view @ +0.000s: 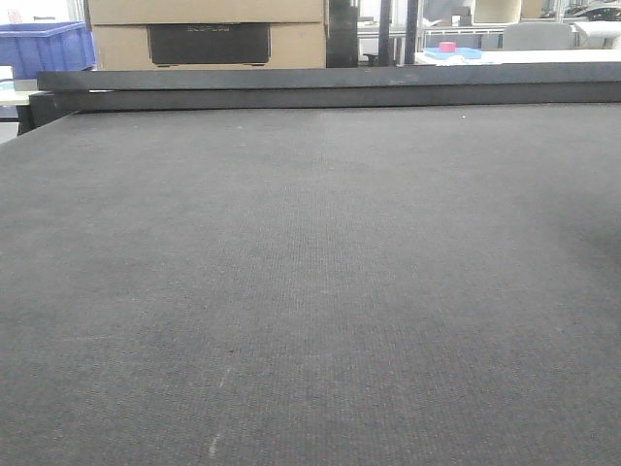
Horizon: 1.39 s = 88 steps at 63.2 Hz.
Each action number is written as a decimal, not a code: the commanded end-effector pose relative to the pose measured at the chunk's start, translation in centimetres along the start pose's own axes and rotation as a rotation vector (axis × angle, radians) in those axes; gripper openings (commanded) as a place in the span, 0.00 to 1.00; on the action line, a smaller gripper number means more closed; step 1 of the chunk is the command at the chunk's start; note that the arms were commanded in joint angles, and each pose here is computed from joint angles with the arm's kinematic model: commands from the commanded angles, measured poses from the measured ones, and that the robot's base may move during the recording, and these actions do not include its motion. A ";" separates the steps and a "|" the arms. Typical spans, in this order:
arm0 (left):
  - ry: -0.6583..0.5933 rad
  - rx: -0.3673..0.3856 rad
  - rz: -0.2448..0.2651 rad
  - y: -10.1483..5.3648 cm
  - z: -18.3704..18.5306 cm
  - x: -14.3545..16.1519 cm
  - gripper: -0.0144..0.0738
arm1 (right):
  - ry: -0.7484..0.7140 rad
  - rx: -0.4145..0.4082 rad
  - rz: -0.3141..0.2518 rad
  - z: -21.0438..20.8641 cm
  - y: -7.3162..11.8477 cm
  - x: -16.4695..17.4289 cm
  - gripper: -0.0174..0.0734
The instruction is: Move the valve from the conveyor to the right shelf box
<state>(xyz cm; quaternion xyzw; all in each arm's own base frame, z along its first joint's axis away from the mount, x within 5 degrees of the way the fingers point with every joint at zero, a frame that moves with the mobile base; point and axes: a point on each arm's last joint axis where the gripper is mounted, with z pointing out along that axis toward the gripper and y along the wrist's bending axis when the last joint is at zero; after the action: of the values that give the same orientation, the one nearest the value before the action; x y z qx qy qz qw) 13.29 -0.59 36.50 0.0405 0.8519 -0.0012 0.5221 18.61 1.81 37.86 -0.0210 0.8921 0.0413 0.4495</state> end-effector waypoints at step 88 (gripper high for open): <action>-0.074 -0.003 -0.005 0.0 -0.4 -0.7 0.04 | -0.088 0.005 -0.011 -0.6 -0.1 -0.8 0.01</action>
<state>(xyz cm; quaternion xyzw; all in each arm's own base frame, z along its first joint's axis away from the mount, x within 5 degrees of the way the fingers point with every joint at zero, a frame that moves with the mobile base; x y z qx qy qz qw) 13.33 -0.59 36.58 0.0403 0.8492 -0.0011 0.5265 18.61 1.81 37.88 -0.0210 0.8915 0.0414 0.4507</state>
